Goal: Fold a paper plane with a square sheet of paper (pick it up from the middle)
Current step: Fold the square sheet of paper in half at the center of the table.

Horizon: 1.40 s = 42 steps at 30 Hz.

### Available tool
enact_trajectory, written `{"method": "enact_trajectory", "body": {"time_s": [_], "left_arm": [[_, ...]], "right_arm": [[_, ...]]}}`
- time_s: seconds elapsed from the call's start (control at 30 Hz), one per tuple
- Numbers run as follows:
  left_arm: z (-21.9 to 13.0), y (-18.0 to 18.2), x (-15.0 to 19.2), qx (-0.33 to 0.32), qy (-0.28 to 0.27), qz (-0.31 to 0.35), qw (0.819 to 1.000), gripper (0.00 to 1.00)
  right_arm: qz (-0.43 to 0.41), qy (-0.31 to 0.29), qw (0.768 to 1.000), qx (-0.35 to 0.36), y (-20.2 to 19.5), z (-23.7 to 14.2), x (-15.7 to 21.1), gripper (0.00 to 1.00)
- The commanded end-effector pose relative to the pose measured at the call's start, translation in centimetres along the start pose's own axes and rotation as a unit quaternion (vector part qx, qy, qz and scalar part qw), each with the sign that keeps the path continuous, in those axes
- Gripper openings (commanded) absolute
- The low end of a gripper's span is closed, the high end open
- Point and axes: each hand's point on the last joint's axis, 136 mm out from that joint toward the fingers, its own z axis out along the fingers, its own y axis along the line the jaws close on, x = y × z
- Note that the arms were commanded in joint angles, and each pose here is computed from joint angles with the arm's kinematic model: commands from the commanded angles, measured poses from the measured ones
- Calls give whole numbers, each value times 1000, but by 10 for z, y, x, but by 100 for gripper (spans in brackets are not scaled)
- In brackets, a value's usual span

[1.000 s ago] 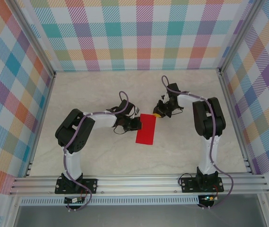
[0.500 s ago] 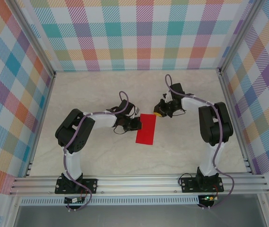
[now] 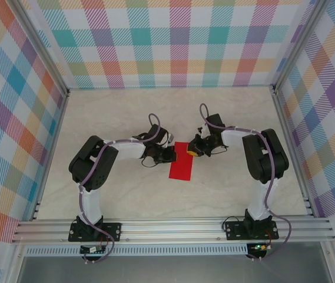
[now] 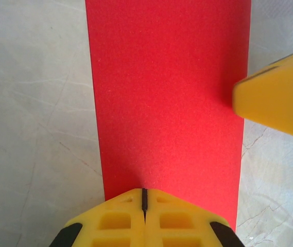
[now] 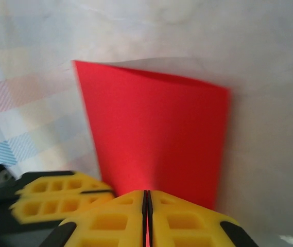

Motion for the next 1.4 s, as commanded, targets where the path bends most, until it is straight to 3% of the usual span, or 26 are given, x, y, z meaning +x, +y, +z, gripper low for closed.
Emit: {"method": "enact_trajectory", "body": {"time_s": [0.0,0.4,0.77,0.97,1.13,1.37], "left_arm": [[10,51,48,-97,73,-29,992,0],[10,51,48,-95,71,-29,992,0],[11,51,50,-92,75,-28,993,0],[12,52,52,-92,77,-29,992,0],[12,52,52,-92,76,-29,992,0],[10,53,53,-94,76,-30,992,0]], "right_arm": [[2,3,1000,24,-18,7,3,11],[-40,-15,998,-41,23,-24,20,13],[-36,19,999,-30,1,-3,67,13],[-18,29,999,32,-30,8,75,12],[-16,25,999,33,-30,5,76,13],[-36,23,998,-39,7,-11,82,14]]}}
